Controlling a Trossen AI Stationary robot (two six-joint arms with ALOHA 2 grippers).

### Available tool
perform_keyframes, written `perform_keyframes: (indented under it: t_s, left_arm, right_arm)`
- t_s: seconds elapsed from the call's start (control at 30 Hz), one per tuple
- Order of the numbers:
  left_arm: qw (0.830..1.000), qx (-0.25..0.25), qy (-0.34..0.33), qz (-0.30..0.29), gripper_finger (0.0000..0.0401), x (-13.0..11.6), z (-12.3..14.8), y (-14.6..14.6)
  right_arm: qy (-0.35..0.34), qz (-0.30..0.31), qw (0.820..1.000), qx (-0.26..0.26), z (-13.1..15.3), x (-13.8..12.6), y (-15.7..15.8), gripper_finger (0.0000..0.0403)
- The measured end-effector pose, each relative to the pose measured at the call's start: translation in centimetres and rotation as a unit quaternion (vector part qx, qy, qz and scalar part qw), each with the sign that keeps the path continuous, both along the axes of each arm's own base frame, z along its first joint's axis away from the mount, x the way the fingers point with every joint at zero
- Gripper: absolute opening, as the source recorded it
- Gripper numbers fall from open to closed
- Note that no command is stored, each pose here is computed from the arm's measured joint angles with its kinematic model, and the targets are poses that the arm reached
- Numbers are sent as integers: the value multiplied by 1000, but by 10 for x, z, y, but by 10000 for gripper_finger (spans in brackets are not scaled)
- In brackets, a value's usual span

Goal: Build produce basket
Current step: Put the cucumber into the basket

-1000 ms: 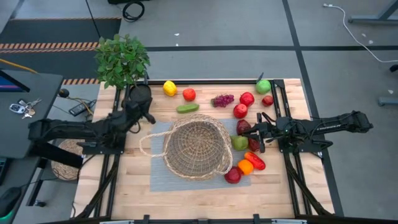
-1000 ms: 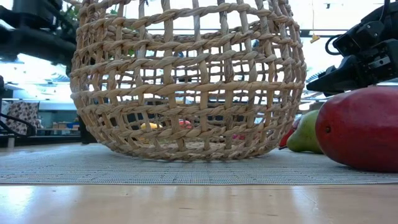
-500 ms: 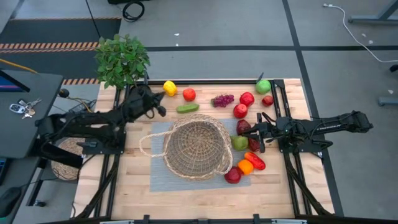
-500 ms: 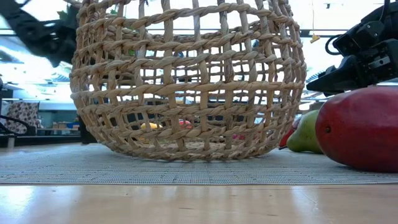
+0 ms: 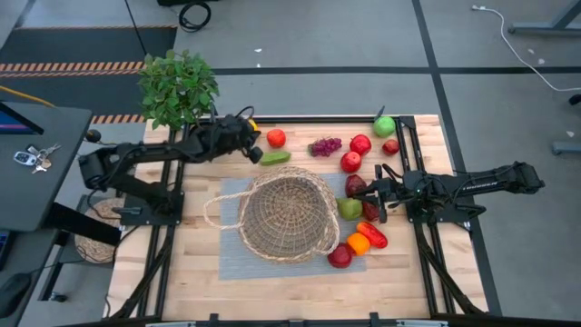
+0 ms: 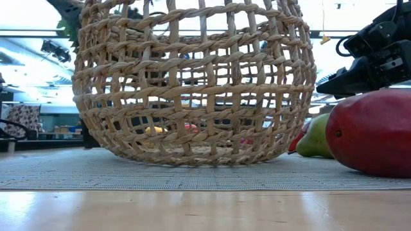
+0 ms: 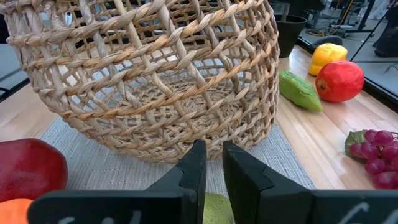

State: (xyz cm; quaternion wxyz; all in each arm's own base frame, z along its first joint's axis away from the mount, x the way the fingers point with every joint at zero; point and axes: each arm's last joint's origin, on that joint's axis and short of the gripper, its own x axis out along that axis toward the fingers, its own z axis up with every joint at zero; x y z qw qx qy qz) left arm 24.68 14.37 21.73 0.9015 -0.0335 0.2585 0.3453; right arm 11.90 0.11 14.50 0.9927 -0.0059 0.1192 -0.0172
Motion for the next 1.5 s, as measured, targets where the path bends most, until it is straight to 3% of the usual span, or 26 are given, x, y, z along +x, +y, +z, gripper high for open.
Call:
perform_keyframes:
  t_s: [0.2, 0.5, 0.63, 0.77, 0.93, 1.07, 1.5]
  left_arm:
    - [997, -45, 62, -29, 72, 22, 4, 25]
    - [984, -63, 146, -76, 191, 51, -12, 52]
    - [973, -83, 192, -93, 238, 56, -18, 55]
    - [956, -129, 219, -147, 268, 56, -27, 48]
    - [935, -185, 233, -192, 271, 51, -32, 39]
    - [929, -198, 241, -201, 259, 49, -33, 37]
    - [918, -134, 258, -270, 246, 72, -40, 12]
  right_arm:
    - [-1, 0, 1000, 0, 0, 0, 0, 61]
    - [-1, 0, 1000, 0, 0, 0, 0, 61]
    - [-1, 0, 1000, 0, 0, 0, 0, 61]
    - [-1, 0, 1000, 0, 0, 0, 0, 61]
    - [-1, 0, 1000, 0, 0, 0, 0, 61]
    - [-1, 0, 1000, 0, 0, 0, 0, 61]
    - [-1, 0, 1000, 0, 0, 0, 0, 61]
